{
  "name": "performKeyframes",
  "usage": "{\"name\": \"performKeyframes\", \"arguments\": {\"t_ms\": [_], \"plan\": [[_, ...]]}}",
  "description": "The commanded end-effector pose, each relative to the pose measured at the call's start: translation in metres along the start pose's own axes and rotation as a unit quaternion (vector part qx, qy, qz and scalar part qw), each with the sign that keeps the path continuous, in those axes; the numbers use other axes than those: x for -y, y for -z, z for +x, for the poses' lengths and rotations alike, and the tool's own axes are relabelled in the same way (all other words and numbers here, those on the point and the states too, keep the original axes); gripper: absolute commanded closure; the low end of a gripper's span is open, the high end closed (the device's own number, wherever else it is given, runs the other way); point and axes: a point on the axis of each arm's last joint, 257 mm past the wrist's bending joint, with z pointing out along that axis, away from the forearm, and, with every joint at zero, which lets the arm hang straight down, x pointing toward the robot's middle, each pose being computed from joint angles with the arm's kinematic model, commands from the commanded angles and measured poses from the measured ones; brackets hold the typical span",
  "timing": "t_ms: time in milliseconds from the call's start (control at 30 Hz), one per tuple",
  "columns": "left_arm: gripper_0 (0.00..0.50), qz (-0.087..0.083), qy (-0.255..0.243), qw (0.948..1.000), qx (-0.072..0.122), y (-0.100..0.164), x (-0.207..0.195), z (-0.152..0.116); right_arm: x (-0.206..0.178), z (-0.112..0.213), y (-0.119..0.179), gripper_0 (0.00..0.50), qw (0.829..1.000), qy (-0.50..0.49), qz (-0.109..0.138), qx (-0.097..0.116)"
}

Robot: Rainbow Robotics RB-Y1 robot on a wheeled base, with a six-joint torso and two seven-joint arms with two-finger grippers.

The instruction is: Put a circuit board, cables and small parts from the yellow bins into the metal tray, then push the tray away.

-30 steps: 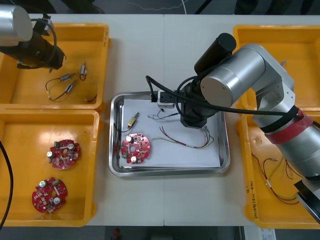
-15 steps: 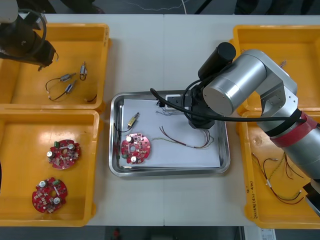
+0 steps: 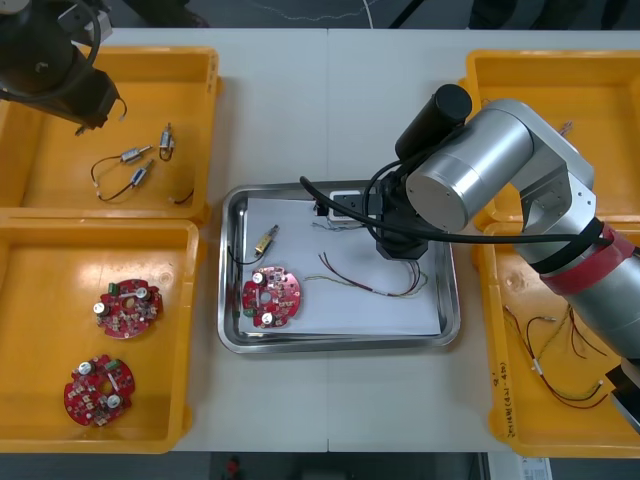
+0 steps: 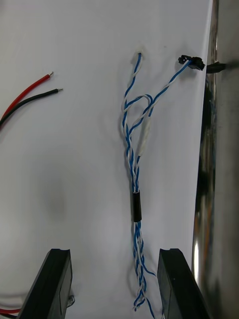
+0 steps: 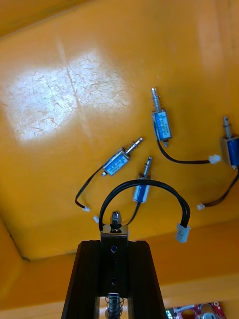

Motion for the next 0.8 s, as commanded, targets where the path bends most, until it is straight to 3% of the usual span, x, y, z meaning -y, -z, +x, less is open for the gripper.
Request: {"name": "performKeyframes", "arguments": {"t_ms": [33,267,433,567,733,800], "plan": [[0.499,-0.007,0.010,0.9998,0.012,0.029,-0.009,0.006,-0.003,-0.003,0.013,0.000,1.000,0.026,0.004,0.006],[0.500,0.026,0.007,0.9996,0.011,0.046,0.028,0.015,-0.011,-0.006,0.033,0.000,1.000,0.025,0.000,0.010],[0.500,0.027,-0.005,0.9993,0.025,0.054,0.051,0.011,-0.017,-0.001,0.053,0.000,1.000,0.012,-0.007,0.007],[0.499,0.046,0.000,0.9985,0.031,0.058,0.076,0.009,-0.022,0.012,0.072,0.000,1.000,-0.010,-0.014,0.000],[0.500,0.054,0.001,0.9980,0.033,0.059,0.098,0.010,-0.026,0.038,0.095,0.000,0.999,-0.045,-0.016,-0.017],[0.500,0.054,-0.001,0.9979,0.035,0.060,0.106,0.010,-0.018,0.043,0.103,0.000,0.998,-0.061,0.000,-0.010]]}}
